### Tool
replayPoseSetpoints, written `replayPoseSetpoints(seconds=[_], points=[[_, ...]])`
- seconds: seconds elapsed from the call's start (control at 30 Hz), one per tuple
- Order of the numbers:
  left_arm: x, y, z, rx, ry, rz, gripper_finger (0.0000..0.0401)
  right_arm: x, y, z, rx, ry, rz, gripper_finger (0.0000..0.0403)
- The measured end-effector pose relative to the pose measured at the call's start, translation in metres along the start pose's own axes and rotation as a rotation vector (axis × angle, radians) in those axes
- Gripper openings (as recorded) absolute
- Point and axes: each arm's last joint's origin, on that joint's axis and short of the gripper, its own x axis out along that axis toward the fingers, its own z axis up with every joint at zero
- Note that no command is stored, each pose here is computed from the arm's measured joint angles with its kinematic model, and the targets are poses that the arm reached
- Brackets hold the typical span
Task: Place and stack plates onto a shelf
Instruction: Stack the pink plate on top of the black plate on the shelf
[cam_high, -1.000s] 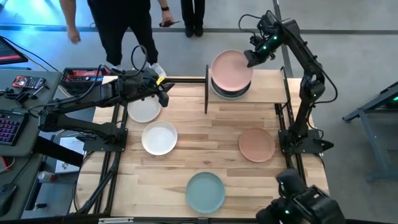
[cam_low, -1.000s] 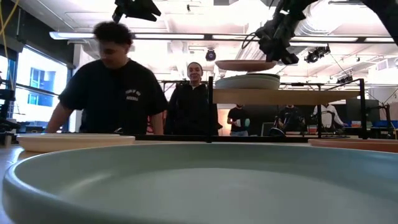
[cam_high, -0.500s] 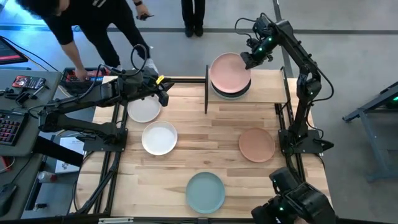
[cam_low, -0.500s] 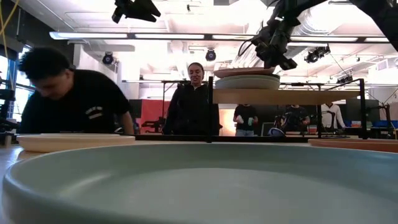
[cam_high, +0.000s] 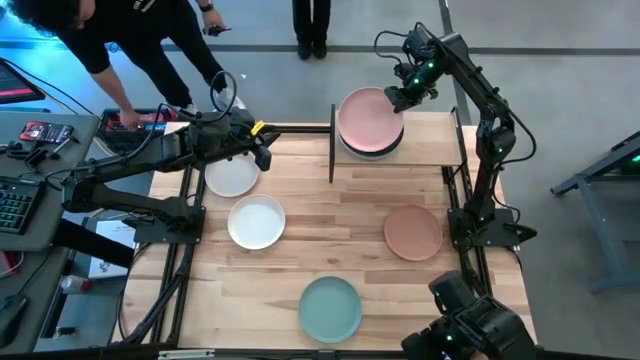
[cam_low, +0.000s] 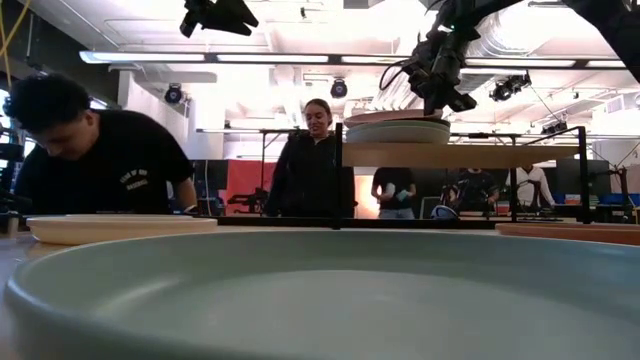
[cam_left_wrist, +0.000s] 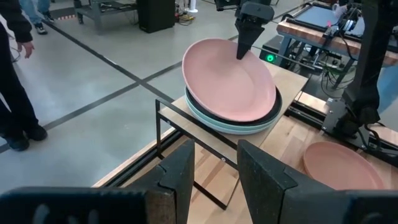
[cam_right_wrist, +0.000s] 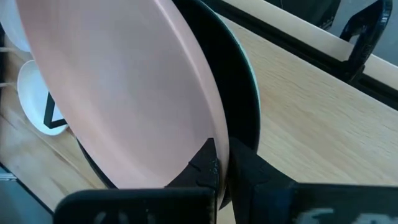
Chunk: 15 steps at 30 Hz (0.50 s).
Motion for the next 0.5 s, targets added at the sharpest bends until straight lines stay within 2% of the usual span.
replayPoseSetpoints(seconds=[0.5], points=[[0.0000, 0.0000, 0.0000, -0.019, 0.000, 0.000, 0.0111, 0.0002, -0.0001, -0.0001, 0.021, -0.001, -0.018, 0.0000]])
